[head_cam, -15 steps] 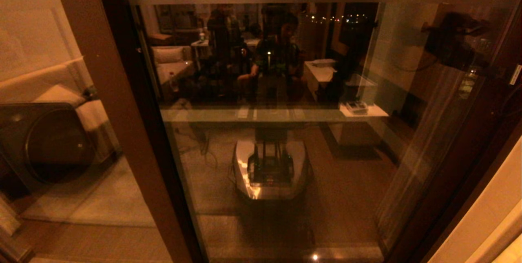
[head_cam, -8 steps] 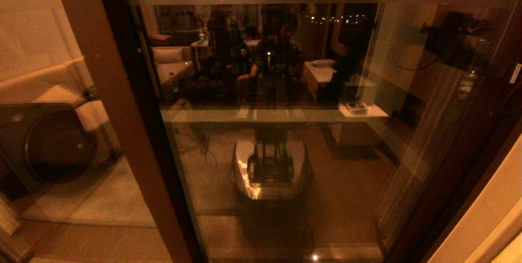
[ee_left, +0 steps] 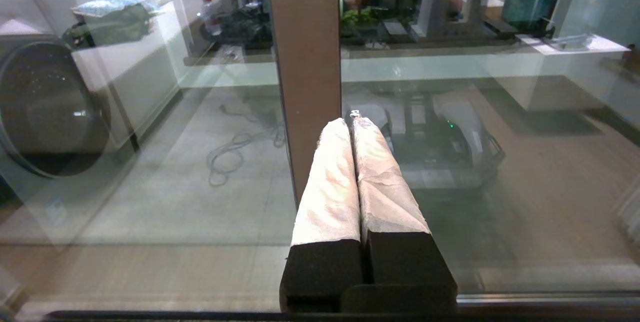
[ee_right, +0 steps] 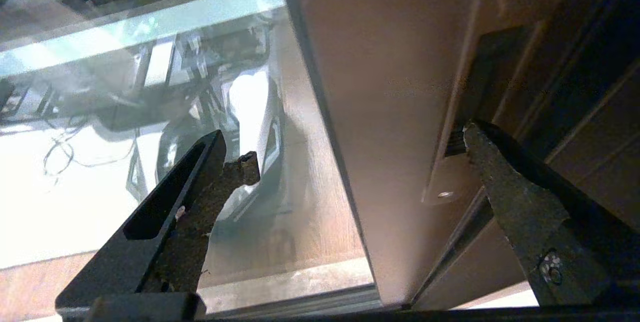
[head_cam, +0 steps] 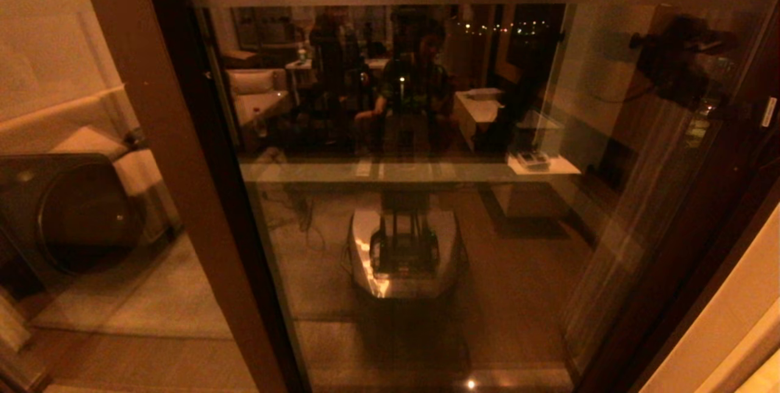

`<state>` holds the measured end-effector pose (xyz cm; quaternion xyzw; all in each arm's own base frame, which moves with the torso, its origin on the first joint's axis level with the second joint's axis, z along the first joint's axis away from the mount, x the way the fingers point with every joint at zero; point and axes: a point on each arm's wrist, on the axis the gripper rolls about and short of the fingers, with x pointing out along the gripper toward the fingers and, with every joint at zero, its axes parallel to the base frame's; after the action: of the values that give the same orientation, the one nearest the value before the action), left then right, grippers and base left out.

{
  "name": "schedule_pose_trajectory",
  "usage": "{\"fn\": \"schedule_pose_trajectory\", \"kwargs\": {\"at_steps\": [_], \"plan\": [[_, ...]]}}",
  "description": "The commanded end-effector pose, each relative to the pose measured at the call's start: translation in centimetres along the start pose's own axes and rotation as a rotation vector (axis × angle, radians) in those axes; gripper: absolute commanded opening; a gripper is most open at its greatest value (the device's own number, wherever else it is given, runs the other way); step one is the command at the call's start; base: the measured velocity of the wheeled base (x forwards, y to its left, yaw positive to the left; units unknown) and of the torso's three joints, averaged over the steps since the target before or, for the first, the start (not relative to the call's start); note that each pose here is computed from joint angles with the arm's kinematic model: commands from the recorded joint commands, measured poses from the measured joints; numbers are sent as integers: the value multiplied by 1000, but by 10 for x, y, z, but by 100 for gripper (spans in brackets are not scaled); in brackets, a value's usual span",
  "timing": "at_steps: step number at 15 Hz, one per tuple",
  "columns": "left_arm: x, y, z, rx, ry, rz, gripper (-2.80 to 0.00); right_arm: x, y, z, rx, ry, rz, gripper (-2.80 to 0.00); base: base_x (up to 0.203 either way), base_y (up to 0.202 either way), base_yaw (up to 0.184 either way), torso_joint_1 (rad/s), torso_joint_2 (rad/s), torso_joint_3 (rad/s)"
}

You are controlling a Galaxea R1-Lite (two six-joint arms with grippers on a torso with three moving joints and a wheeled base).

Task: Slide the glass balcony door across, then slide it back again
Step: Close the slid door, then open the slid door

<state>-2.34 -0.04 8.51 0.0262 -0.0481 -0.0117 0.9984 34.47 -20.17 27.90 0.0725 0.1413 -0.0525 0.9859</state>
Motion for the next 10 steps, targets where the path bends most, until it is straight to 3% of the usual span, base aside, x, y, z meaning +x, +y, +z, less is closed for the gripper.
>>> {"fn": "schedule_pose_trajectory", "kwargs": {"at_steps": [1,10], "plan": [[2,0,-10,0,35,-2,-280,0,1,1,-2,-2,5,0,0,0,0,0,0,0],[2,0,-9,0,34,-2,-280,19,-4,-4,-1,6,18,0,0,0,0,0,0,0]]}}
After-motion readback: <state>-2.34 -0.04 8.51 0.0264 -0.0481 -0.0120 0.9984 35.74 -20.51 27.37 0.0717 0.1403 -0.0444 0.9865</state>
